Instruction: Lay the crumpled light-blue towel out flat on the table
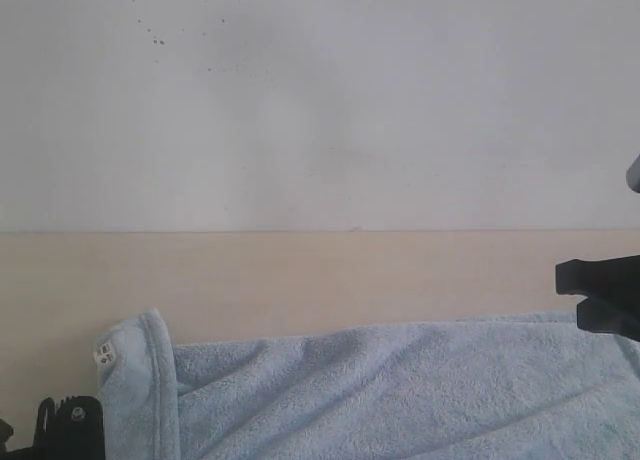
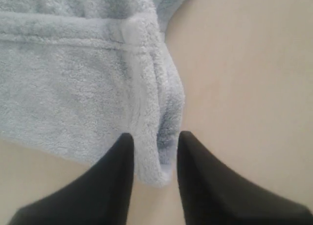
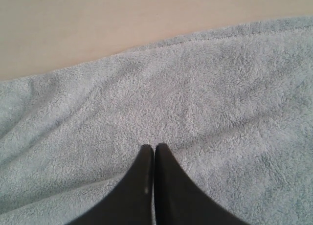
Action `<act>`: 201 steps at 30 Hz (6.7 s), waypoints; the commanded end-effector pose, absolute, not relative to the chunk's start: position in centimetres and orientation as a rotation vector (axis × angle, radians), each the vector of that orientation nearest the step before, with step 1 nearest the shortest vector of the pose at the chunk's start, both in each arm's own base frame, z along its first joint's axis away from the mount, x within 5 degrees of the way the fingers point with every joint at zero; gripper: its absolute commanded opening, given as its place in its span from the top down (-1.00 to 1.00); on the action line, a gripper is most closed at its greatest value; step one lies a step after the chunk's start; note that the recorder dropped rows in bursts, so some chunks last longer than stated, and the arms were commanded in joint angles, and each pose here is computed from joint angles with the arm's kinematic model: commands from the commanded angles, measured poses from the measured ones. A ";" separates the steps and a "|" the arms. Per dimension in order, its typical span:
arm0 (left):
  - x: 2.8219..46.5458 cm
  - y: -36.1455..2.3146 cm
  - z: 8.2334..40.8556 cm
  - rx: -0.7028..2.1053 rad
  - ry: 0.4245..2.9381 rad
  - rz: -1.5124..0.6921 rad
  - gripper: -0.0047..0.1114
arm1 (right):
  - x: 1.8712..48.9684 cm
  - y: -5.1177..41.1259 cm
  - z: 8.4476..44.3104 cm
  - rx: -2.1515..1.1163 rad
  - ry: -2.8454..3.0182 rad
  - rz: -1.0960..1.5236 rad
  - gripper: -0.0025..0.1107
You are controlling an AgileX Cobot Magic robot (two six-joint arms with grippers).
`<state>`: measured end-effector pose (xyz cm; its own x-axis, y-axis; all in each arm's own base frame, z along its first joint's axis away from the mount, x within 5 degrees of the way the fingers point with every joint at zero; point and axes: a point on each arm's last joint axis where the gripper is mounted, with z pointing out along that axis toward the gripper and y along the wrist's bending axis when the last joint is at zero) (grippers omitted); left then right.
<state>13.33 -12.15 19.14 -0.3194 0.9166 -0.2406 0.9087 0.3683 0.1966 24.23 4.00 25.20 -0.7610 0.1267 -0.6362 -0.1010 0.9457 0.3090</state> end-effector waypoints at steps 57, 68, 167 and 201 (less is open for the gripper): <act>15.2 -7.5 16.2 -0.623 2.377 0.129 0.85 | 24.0 4.3 25.3 0.029 2.392 0.473 0.96; 11.9 -2.0 23.3 -0.858 1.978 -0.037 0.85 | 24.3 4.1 25.5 0.059 2.355 0.464 0.96; 33.9 -12.8 17.8 0.463 2.539 0.589 -0.12 | 25.9 4.8 21.4 0.029 2.521 0.528 0.96; 36.5 -2.4 15.3 0.177 2.510 1.250 0.85 | 26.0 4.9 21.5 -0.035 2.500 0.519 0.96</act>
<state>36.56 -3.44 14.57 -0.9270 0.2706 -0.2598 -0.0271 0.6425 0.7658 26.06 4.89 21.64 -0.8323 0.0861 -0.5477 -0.1405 0.9229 0.3585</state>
